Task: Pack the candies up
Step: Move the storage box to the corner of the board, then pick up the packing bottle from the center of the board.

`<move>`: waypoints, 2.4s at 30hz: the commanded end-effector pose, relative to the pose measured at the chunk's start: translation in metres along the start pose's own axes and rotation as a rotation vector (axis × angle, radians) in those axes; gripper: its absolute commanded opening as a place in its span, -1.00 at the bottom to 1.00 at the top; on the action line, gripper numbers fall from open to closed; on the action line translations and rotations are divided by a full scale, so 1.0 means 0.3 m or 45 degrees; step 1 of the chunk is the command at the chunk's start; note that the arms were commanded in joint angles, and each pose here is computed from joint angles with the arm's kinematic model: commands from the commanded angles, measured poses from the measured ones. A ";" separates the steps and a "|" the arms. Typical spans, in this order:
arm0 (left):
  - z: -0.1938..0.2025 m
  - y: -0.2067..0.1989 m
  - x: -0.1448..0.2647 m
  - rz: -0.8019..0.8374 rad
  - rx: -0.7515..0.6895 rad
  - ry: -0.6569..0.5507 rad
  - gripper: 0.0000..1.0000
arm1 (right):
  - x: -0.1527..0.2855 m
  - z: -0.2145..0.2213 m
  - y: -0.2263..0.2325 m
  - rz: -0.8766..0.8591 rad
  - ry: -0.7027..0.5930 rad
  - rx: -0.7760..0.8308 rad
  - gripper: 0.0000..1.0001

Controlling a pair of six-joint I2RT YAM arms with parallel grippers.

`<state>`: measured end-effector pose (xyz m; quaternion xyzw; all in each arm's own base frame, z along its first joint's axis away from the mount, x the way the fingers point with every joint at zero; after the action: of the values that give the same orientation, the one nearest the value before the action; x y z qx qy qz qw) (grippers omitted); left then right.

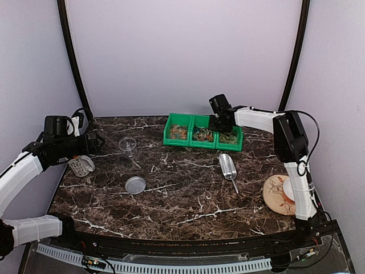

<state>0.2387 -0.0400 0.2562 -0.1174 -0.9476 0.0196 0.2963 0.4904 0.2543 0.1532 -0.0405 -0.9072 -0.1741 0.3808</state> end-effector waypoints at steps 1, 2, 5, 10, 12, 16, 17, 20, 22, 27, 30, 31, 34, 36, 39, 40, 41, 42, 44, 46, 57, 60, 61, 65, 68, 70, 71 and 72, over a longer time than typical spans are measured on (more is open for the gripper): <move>0.003 0.003 -0.002 0.009 0.009 -0.018 0.98 | -0.010 0.059 0.099 -0.155 0.061 0.088 -0.48; 0.003 0.003 -0.002 0.011 0.009 -0.016 0.98 | -0.012 0.068 0.109 -0.174 0.069 0.106 -0.48; 0.004 0.001 -0.005 0.016 0.009 -0.012 0.98 | -0.019 0.094 0.135 -0.214 0.091 0.153 -0.47; 0.007 0.001 -0.011 0.021 0.011 -0.003 0.98 | -0.023 0.126 0.175 -0.272 0.110 0.228 -0.46; 0.008 0.002 -0.013 0.021 0.013 0.000 0.98 | -0.020 0.141 0.192 -0.308 0.119 0.267 -0.45; 0.009 0.002 -0.017 0.025 0.012 0.007 0.98 | -0.007 0.173 0.231 -0.376 0.133 0.341 -0.43; 0.010 0.002 -0.018 0.026 0.013 0.008 0.98 | -0.002 0.180 0.242 -0.390 0.131 0.365 -0.43; 0.010 0.002 -0.020 0.025 0.014 0.011 0.97 | 0.011 0.195 0.266 -0.432 0.133 0.422 -0.43; 0.011 0.002 -0.023 0.028 0.015 0.014 0.98 | 0.017 0.202 0.280 -0.459 0.133 0.452 -0.42; 0.016 0.003 -0.034 0.030 0.017 0.032 0.98 | 0.047 0.209 0.310 -0.488 0.124 0.526 -0.32; 0.019 0.004 -0.040 0.031 0.018 0.043 0.98 | 0.088 0.184 0.314 -0.486 0.110 0.538 -0.11; 0.020 0.004 -0.043 0.030 0.019 0.048 0.98 | 0.106 0.174 0.313 -0.483 0.102 0.539 -0.01; 0.022 0.005 -0.052 0.031 0.022 0.062 0.98 | 0.176 0.137 0.300 -0.476 0.073 0.544 0.24; 0.024 0.008 -0.063 0.024 0.021 0.075 0.98 | 0.228 0.113 0.284 -0.460 0.047 0.549 0.49; 0.018 0.012 -0.078 0.009 0.020 0.092 0.98 | 0.331 0.070 0.245 -0.414 -0.006 0.549 0.97; 0.013 0.014 -0.081 0.004 0.021 0.100 0.98 | 0.358 0.063 0.225 -0.394 -0.018 0.548 0.96; 0.006 0.015 -0.087 -0.002 0.022 0.108 0.98 | 0.383 0.060 0.202 -0.368 -0.031 0.548 0.95; -0.009 0.013 -0.088 -0.004 0.020 0.115 0.98 | 0.412 0.054 0.182 -0.348 -0.047 0.548 0.95; -0.044 0.008 -0.096 -0.023 0.010 0.126 0.98 | 0.461 0.052 0.136 -0.300 -0.069 0.547 0.95; -0.084 -0.004 -0.110 -0.047 -0.020 0.133 0.98 | 0.510 0.047 0.094 -0.257 -0.087 0.550 0.95; -0.190 -0.034 -0.342 -0.085 -0.078 0.317 0.98 | 0.807 0.038 -0.133 -0.161 -0.160 0.521 0.95; -0.201 -0.026 -0.414 -0.135 -0.117 0.372 0.98 | 0.856 0.058 -0.191 -0.164 -0.182 0.515 0.95; -0.206 -0.024 -0.436 -0.148 -0.132 0.393 0.98 | 0.865 0.066 -0.207 -0.164 -0.181 0.516 0.95; -0.211 -0.018 -0.531 -0.154 -0.175 0.482 0.98 | 0.910 0.085 -0.253 -0.186 -0.174 0.502 0.95; -0.187 -0.019 -0.592 -0.124 -0.202 0.541 0.94 | 0.935 0.094 -0.277 -0.195 -0.178 0.499 0.95; -0.168 -0.018 -0.623 -0.107 -0.205 0.580 0.83 | 0.933 0.119 -0.309 -0.171 -0.158 0.508 0.95; -0.157 -0.018 -0.637 -0.095 -0.205 0.597 0.80 | 0.936 0.128 -0.323 -0.160 -0.155 0.510 0.95; -0.145 -0.017 -0.649 -0.087 -0.204 0.614 0.79 | 0.943 0.132 -0.335 -0.154 -0.159 0.505 0.95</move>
<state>0.4186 -0.0883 0.1926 -0.0899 -0.8704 -0.0804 0.4773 0.2553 0.1667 0.3031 0.0897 -0.9465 -0.0129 0.3097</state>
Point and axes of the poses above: each gripper's point midway between its finger pads, its own x axis back along the fingers, its own y axis along the line the jaws close on, z = x × y, the point moved 9 cm from there along x, back along the fingers, and after that the axes turned 12 degrees about -x, right-handed, at the moved point
